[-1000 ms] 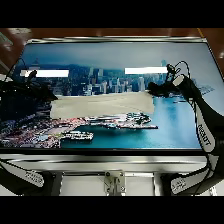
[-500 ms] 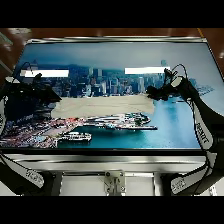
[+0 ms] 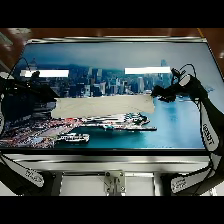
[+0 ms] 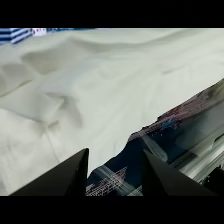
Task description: Fold the shirts.
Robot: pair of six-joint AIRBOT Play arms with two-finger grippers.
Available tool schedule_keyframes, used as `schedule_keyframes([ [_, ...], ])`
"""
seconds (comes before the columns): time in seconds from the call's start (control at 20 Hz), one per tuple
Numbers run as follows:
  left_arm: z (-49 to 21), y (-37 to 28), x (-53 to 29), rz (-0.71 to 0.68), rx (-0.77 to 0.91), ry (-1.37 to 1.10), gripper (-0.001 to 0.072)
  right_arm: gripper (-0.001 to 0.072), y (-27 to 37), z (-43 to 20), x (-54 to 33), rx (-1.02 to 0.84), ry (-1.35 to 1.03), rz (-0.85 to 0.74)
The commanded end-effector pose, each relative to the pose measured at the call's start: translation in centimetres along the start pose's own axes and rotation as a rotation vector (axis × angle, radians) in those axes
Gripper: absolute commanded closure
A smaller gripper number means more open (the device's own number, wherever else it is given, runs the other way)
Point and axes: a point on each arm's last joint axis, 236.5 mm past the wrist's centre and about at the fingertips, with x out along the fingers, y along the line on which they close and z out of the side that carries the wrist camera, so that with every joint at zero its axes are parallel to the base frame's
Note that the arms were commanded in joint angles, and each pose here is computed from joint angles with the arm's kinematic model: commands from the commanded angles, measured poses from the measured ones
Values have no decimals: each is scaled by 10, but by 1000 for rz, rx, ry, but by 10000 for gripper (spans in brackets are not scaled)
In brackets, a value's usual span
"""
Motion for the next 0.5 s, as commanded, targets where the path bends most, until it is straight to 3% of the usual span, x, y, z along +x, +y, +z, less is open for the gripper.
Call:
schedule_keyframes([
  [0.0,9,-28,-13,-76,12,-32,291,75,-9,-14,7,142,83,63],
  [0.15,14,-53,-16,-151,31,-59,308,75,-7,-29,31,201,156,112],
  [0.4,16,-74,-21,-156,57,-79,331,78,15,-27,52,259,157,214],
  [0.45,16,-79,-21,-160,65,-82,331,140,18,-25,54,268,149,222],
])
